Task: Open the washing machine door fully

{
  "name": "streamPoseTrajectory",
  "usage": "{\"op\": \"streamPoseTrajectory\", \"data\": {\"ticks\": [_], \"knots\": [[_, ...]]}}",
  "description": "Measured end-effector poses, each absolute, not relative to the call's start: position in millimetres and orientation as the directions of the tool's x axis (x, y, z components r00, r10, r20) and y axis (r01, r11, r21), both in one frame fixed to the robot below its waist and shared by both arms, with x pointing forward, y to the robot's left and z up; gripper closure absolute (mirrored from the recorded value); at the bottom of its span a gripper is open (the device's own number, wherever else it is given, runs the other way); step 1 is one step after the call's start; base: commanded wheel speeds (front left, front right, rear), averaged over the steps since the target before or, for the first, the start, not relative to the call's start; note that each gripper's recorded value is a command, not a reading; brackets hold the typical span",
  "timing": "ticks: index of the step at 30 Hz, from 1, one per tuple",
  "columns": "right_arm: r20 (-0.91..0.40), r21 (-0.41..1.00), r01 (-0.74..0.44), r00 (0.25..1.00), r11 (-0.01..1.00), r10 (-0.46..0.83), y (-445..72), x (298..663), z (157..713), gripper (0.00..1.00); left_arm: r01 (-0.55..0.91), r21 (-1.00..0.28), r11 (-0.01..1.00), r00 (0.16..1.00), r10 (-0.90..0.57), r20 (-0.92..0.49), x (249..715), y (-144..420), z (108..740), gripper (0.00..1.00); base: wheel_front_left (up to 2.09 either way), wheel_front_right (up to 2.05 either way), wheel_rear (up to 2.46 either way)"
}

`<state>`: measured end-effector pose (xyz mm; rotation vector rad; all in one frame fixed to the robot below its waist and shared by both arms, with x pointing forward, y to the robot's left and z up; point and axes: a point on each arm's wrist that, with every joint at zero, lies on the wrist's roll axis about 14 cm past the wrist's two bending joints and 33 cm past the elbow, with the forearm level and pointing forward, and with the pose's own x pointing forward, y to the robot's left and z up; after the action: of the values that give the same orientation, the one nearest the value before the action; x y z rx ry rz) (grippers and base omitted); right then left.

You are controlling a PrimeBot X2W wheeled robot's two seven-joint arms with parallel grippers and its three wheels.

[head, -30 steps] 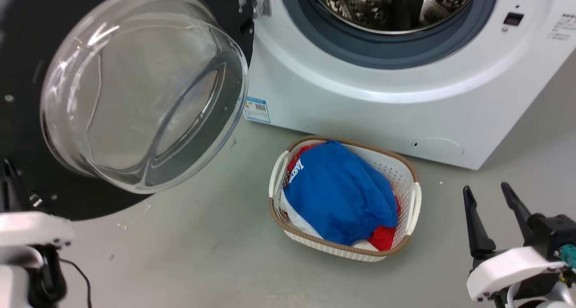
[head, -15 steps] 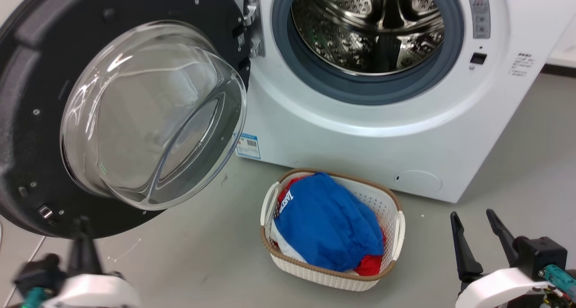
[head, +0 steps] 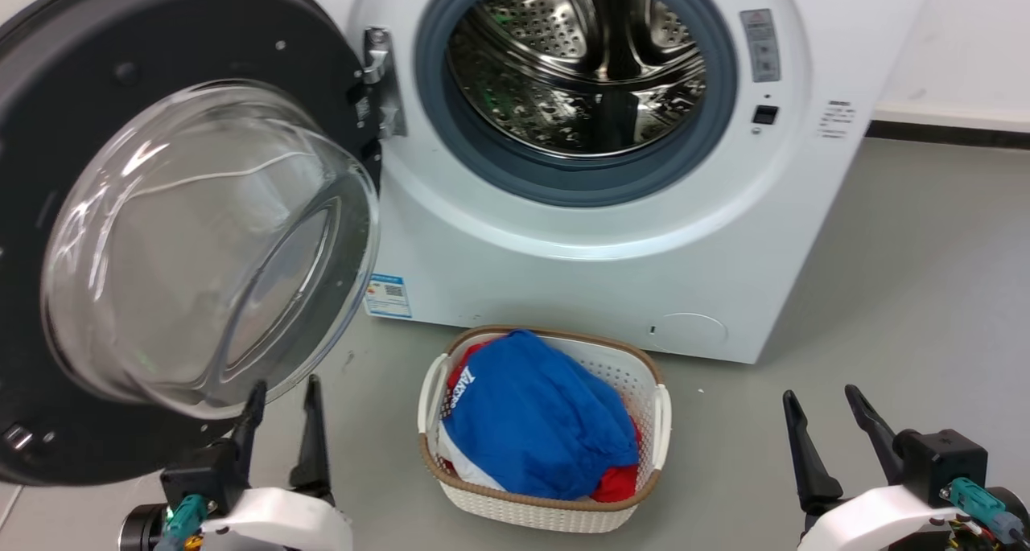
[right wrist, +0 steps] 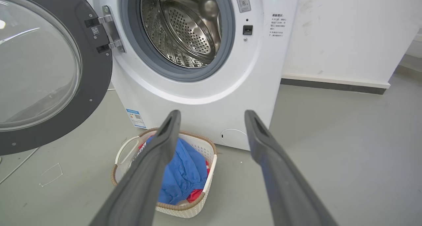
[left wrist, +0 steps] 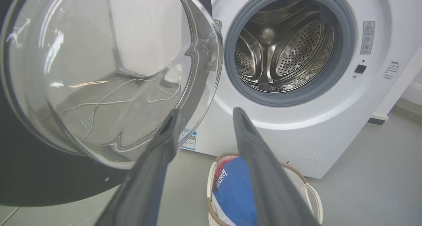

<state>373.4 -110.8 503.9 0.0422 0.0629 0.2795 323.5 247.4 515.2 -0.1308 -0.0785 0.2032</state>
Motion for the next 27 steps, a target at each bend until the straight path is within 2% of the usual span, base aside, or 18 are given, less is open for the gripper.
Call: {"op": "streamPoseTrajectory", "data": {"ticks": [16,27], "knots": [[-0.046,0.056,-0.085,0.995,0.995,0.088,-173,348,505,0.0,0.084,-0.077,0.993,0.996,-0.082,0.031,380,160,503,0.0,0.0,0.0,0.0],[-0.048,0.058,-0.038,0.998,0.998,0.041,-187,338,504,0.0,0.102,-0.103,0.989,0.995,-0.103,0.0,391,145,493,0.0,0.0,0.0,0.0]]}}
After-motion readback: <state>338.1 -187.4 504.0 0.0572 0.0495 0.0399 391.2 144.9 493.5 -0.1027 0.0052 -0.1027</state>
